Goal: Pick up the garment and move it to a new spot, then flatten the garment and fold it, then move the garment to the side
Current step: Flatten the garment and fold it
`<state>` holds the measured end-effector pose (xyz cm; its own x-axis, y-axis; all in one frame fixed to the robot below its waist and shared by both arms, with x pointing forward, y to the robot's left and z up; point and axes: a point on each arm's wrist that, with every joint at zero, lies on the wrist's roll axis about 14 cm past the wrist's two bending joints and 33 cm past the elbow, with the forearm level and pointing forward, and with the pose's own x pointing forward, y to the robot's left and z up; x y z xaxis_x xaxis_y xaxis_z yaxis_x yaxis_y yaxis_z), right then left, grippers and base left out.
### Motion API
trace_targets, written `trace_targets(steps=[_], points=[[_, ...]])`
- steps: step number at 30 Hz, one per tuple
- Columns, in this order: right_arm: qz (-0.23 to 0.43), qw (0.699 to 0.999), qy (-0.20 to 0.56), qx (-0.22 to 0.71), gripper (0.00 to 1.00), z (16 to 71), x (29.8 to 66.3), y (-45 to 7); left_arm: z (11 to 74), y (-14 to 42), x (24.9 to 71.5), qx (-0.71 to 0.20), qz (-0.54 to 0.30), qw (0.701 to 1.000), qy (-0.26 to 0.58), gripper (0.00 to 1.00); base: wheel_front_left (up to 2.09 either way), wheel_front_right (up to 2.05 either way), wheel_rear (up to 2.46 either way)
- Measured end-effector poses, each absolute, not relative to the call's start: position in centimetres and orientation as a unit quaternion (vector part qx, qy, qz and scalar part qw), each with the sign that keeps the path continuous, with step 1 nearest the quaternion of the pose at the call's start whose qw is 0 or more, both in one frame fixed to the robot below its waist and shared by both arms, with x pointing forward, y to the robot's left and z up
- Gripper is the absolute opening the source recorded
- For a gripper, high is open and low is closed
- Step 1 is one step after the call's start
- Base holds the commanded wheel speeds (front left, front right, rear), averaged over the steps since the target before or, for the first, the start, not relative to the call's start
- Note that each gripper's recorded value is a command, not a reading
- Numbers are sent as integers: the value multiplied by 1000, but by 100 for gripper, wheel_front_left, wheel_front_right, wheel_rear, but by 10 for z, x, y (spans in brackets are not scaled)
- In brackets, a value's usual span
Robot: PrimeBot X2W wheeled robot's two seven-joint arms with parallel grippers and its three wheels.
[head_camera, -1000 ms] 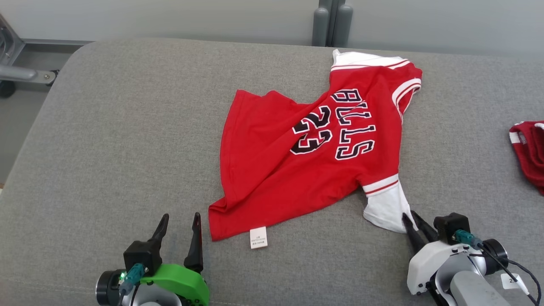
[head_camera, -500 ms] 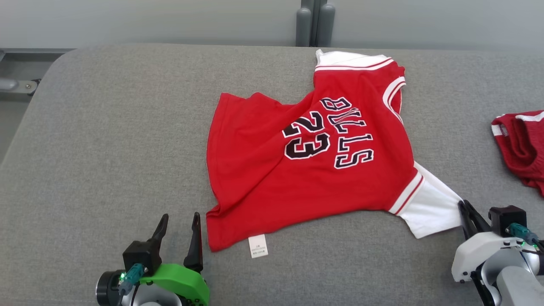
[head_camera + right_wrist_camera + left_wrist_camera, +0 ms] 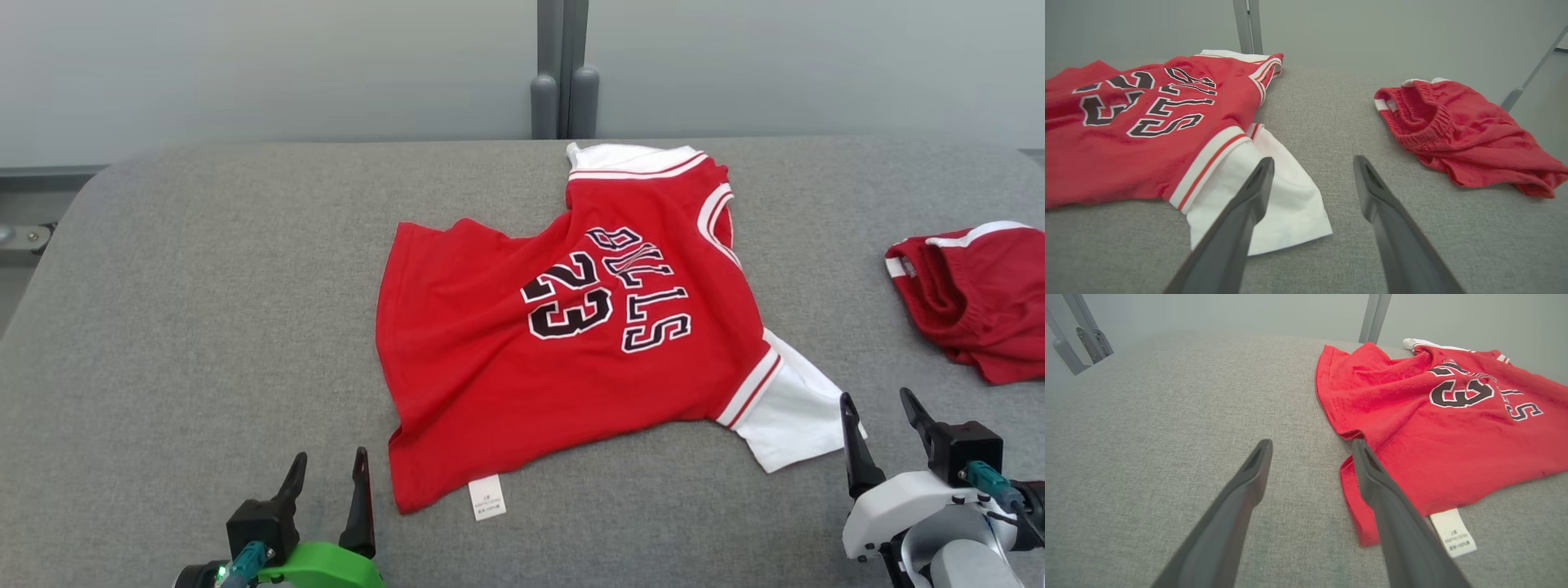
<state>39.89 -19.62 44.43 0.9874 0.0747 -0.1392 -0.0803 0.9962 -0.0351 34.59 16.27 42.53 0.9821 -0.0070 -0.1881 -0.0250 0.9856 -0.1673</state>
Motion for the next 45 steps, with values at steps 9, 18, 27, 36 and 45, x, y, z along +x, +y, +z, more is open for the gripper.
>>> trace_targets(steps=[9,18,27,36,45], points=[[35,999,17,-19,100,475,385,-190,439,169,343,-69,8,995,70,100,0,0,0],[28,999,12,-11,100,477,374,-191,439,170,335,-61,2,996,68,100,0,0,0],[28,999,26,-7,100,468,374,-188,431,158,334,-70,-20,994,82,100,0,0,0],[24,998,63,-12,100,444,376,-195,397,130,328,-100,-61,982,145,100,0,0,0],[17,996,86,-15,100,429,383,-202,370,113,335,-119,-83,970,195,100,0,0,0]])
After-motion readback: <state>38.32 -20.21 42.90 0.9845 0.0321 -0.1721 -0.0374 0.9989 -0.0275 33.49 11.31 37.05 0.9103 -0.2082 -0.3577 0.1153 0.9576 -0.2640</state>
